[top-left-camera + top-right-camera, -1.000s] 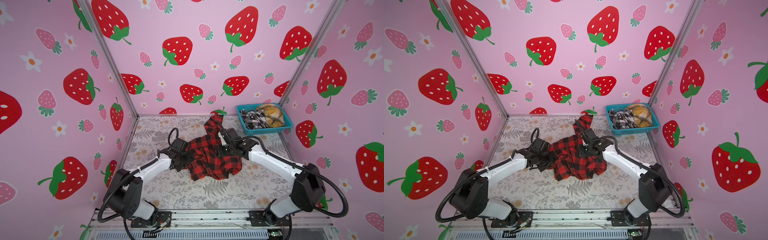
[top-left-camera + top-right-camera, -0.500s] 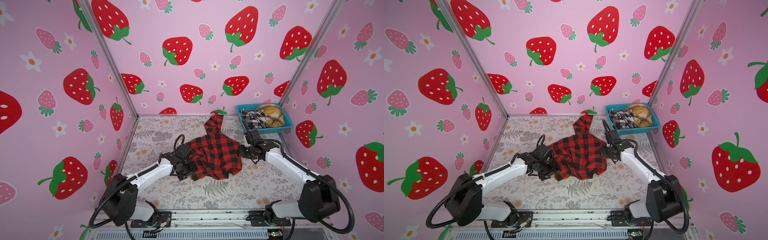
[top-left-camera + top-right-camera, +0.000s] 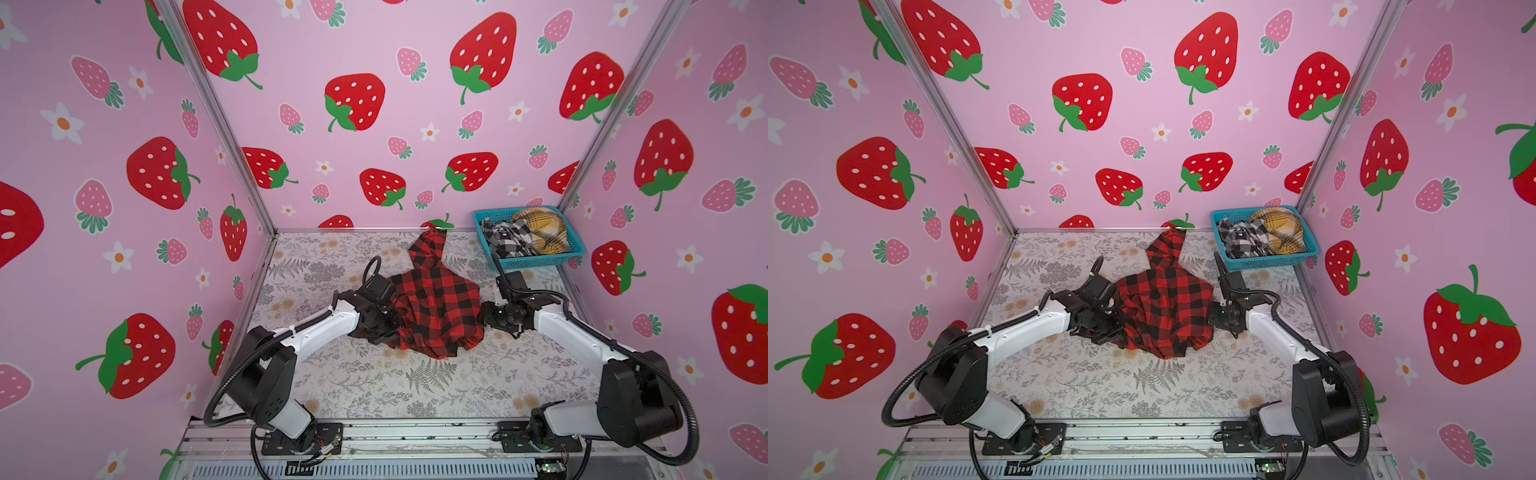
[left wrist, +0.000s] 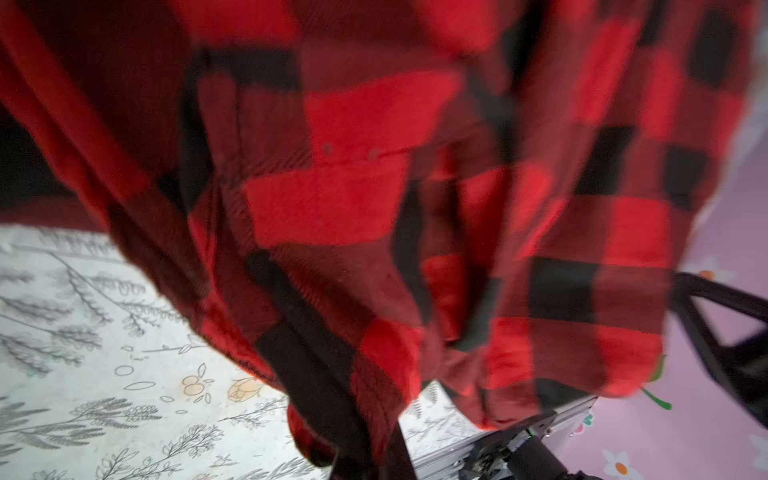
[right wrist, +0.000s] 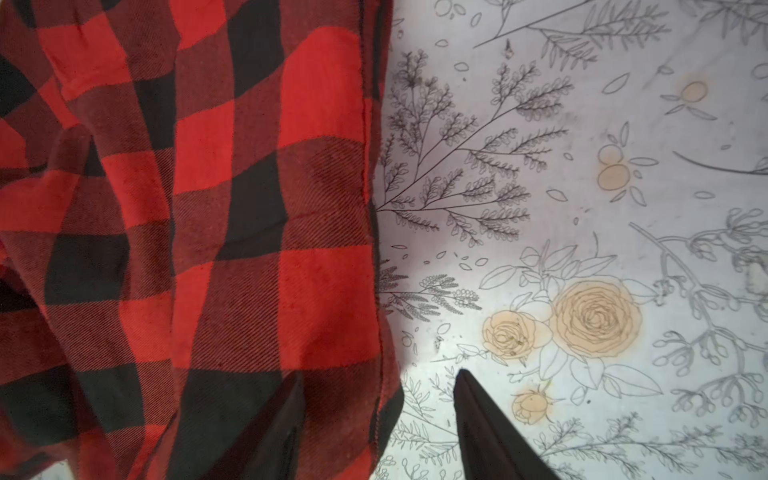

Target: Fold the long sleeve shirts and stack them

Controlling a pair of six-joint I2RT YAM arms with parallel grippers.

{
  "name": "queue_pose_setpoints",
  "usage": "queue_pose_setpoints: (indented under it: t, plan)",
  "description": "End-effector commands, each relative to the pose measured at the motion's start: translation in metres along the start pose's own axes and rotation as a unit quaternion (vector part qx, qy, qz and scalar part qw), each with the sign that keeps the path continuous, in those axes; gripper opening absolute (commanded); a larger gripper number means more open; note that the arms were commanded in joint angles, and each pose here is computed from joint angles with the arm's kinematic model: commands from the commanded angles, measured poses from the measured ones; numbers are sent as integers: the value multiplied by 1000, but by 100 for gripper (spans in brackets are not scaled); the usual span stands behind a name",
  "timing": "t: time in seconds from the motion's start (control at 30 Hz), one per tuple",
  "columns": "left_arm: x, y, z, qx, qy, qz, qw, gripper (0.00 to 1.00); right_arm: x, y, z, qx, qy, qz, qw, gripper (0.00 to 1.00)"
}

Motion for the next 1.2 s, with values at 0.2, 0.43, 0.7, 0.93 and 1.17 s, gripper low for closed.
queue_pose_setpoints:
  t: [0.2,0.43,0.7,0.93,1.17]
  plan:
    - [222,-86,-65,-129,-327,99,931,0,22,34,-45,14,-55,-98,994,71]
    - [292,-126,-80,-153,-417,147,884,0,58,61,-43,52,-97,-163,980,87]
    - [301,-148,-97,-152,-435,171,871,0,91,117,32,100,-124,-230,960,87]
    - [303,-157,-110,-148,-449,172,864,0,78,225,101,241,-88,-276,926,83]
    - [302,-159,-112,-139,-451,181,863,0,29,273,84,209,-143,-197,947,88]
Point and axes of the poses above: each gripper's point midway between its finger pads, its own x axis back along the fingers, its own y axis along the line the jaws close on, z = x × y, the point moved 7 cm from there along x, back along the fingers, and after that the axes turned 3 degrees about -x, right-handed, at the moved point
